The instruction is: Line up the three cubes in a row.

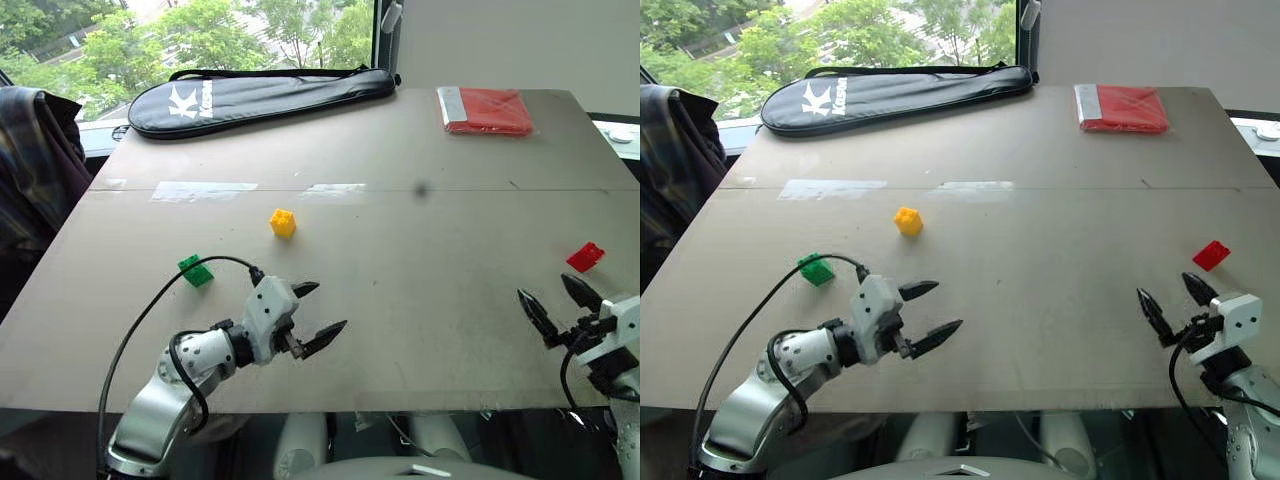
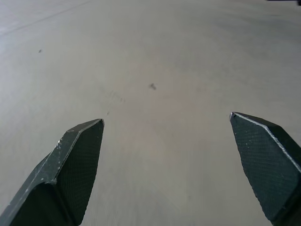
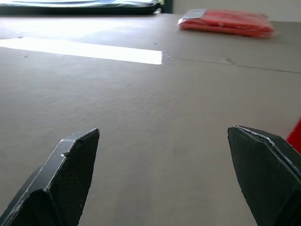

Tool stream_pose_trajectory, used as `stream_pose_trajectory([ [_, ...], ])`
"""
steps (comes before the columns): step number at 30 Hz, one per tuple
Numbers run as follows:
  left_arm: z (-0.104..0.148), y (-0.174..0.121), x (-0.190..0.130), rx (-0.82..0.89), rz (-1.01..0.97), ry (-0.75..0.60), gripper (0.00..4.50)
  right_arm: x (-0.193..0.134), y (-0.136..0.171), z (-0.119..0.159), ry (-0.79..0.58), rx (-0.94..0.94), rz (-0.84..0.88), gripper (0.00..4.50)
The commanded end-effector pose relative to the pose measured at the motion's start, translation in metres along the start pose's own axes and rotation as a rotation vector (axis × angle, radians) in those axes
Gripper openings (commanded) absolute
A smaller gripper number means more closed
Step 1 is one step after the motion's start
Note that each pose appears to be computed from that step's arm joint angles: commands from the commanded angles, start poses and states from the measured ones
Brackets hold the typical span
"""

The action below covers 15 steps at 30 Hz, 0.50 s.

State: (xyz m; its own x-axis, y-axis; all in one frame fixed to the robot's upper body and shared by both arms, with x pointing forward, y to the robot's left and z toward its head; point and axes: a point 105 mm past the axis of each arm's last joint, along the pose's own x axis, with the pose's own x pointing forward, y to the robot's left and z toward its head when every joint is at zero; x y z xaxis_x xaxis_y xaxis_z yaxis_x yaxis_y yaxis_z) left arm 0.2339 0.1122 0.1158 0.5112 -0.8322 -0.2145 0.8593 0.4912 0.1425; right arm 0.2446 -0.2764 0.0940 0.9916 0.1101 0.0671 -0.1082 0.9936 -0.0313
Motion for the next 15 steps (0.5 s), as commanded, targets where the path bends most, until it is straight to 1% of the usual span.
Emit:
stream_pose_trajectory([
  [1, 0.032, -0.009, 0.003, 0.025, -0.175, -0.049, 4.39, 0.012, -0.009, 0.013, -0.02, 0.003, -0.31, 4.5],
  [4, 0.043, -0.008, 0.002, 0.046, -0.245, -0.052, 4.39, 0.018, -0.01, 0.013, -0.014, 0.041, -0.471, 4.5],
  [7, 0.054, -0.006, 0.0, 0.084, -0.296, -0.048, 4.39, 0.027, -0.014, 0.007, 0.005, 0.015, -0.588, 4.5],
  [15, 0.072, -0.007, 0.002, 0.142, -0.32, -0.08, 4.39, 0.044, -0.041, -0.007, 0.037, 0.058, -0.763, 4.5],
])
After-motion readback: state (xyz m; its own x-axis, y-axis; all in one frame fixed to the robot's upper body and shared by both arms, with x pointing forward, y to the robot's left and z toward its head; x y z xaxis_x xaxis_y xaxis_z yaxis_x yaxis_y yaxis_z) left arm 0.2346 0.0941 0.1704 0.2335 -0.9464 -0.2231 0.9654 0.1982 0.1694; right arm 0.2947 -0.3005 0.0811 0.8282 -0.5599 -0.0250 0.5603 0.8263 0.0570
